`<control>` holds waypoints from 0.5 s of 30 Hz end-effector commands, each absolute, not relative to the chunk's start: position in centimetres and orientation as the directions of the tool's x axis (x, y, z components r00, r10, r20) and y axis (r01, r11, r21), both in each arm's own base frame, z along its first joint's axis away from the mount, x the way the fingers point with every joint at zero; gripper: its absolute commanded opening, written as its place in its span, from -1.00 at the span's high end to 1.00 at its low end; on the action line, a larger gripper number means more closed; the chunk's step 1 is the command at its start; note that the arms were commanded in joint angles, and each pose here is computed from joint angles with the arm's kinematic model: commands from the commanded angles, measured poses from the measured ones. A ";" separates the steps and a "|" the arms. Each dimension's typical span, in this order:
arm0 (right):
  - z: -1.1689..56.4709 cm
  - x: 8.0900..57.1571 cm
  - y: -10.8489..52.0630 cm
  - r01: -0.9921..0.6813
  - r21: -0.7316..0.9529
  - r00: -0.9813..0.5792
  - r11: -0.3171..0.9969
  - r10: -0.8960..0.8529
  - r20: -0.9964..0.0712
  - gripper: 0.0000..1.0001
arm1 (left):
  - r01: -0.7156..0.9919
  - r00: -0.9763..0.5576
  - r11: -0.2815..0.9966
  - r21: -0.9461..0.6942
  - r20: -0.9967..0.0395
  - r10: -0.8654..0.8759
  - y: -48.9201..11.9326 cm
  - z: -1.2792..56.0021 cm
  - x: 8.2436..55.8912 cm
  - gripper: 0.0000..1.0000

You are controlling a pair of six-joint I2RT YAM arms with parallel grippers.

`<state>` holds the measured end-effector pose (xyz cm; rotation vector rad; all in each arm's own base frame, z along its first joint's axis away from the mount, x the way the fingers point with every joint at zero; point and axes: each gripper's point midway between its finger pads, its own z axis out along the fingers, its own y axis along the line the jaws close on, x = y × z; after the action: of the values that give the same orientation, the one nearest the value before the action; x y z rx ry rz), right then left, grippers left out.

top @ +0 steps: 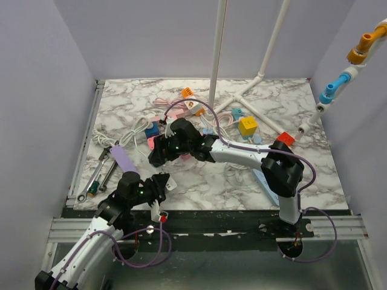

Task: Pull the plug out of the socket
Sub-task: Remove the plug from the socket.

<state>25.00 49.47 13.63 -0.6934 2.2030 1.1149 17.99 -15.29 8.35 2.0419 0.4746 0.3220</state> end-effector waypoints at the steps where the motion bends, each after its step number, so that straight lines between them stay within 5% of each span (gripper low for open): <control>1: 17.3 27.2 47.7 -0.668 0.505 -0.663 0.547 -0.130 -0.737 0.51 | 0.189 0.899 -0.446 0.875 0.029 0.438 -15.5 8.5 17.7 1.00; 15: 18.6 27.0 45.3 -0.661 0.458 -0.633 0.594 -0.114 -0.766 0.60 | 0.347 0.853 -0.432 0.832 -0.089 0.515 -14.7 8.3 17.8 1.00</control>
<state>25.13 47.75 15.79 -0.6635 2.1777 1.0597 18.34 -16.14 10.41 2.0208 0.4582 0.2984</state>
